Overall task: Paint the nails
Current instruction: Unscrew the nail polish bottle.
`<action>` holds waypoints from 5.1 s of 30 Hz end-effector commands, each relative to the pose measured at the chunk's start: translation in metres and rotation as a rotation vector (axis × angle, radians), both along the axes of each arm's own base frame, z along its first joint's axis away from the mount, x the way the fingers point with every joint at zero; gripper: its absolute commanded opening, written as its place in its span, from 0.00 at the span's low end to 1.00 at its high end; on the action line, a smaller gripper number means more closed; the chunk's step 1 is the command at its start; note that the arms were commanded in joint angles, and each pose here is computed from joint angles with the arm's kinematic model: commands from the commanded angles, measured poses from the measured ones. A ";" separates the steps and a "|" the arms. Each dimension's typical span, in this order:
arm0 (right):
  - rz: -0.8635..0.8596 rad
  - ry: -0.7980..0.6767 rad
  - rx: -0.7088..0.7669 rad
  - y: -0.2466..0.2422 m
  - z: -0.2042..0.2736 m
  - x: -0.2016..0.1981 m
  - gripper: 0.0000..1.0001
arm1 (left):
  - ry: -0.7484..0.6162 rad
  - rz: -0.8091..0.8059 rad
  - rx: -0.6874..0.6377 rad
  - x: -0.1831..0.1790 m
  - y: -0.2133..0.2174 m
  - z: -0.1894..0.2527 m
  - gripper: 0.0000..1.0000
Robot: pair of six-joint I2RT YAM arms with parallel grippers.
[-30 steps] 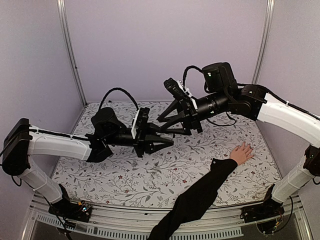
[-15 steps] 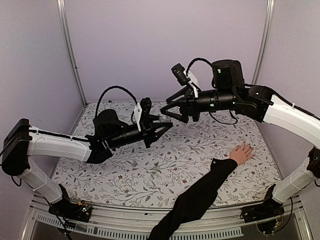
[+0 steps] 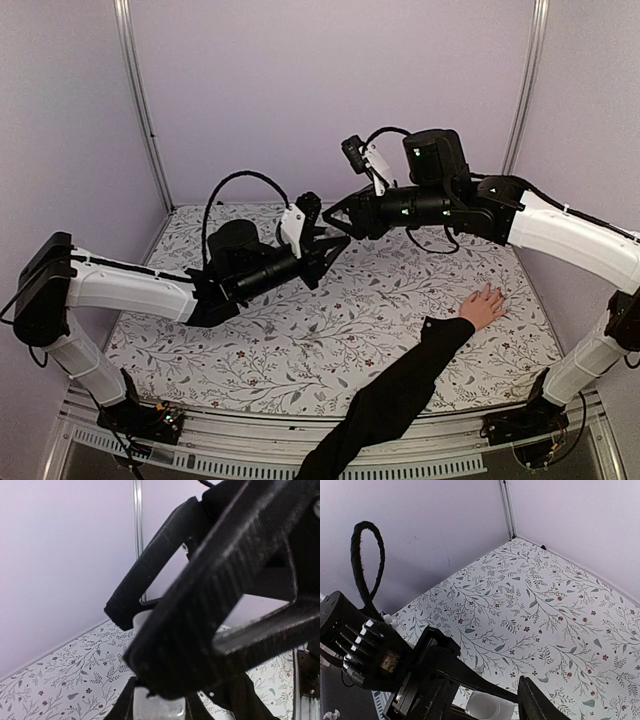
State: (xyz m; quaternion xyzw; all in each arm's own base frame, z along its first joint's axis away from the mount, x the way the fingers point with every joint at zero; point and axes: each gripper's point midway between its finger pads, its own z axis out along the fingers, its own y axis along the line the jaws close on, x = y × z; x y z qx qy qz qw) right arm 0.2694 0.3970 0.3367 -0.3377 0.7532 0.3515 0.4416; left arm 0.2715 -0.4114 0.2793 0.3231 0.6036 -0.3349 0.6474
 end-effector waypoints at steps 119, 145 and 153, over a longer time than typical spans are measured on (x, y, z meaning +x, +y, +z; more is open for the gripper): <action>0.459 -0.157 0.061 0.019 0.029 -0.064 0.00 | -0.160 -0.891 -0.101 -0.113 0.004 0.032 0.00; 0.576 -0.238 0.077 0.014 0.039 -0.091 0.33 | -0.175 -0.887 -0.166 -0.115 0.013 0.047 0.00; 0.378 -0.229 0.081 0.005 0.045 -0.063 0.54 | -0.177 -0.618 -0.160 -0.077 0.016 0.047 0.00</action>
